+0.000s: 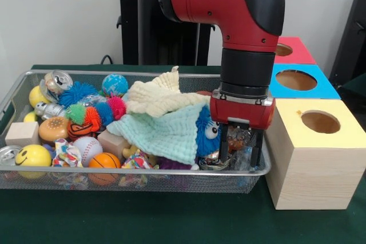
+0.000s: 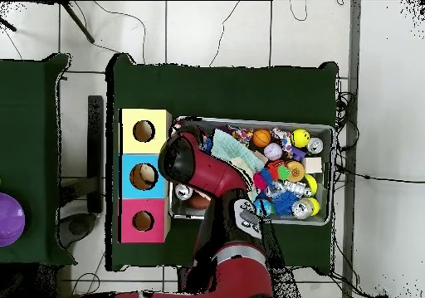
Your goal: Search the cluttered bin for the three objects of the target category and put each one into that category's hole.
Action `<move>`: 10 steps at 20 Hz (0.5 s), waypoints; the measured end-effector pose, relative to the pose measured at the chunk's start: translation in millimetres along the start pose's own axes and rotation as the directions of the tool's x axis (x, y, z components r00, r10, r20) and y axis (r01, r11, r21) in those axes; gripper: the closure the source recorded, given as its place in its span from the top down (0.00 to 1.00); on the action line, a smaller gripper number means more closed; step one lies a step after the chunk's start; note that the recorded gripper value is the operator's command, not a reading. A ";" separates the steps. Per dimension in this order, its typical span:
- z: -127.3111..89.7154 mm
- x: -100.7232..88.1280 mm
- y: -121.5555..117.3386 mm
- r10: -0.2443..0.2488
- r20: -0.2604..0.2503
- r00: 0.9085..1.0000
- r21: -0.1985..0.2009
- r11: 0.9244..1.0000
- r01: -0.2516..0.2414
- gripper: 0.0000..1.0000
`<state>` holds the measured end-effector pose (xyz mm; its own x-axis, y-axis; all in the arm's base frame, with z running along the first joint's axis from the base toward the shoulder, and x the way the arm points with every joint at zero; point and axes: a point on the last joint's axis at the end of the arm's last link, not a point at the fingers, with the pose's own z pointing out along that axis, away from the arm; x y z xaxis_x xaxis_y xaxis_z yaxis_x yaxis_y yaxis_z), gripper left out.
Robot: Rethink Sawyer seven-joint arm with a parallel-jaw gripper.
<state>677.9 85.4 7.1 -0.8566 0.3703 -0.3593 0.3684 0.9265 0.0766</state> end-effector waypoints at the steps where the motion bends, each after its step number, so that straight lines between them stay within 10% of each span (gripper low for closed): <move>1: 0.0 -0.3 0.1 0.000 0.001 1.000 0.000 1.000 0.000 1.00; 10: -0.1 -2.0 0.6 0.000 0.004 1.000 -0.001 1.000 0.000 1.00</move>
<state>679.8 85.2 8.0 -0.8552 0.3702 -0.3627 0.3681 0.9265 0.0777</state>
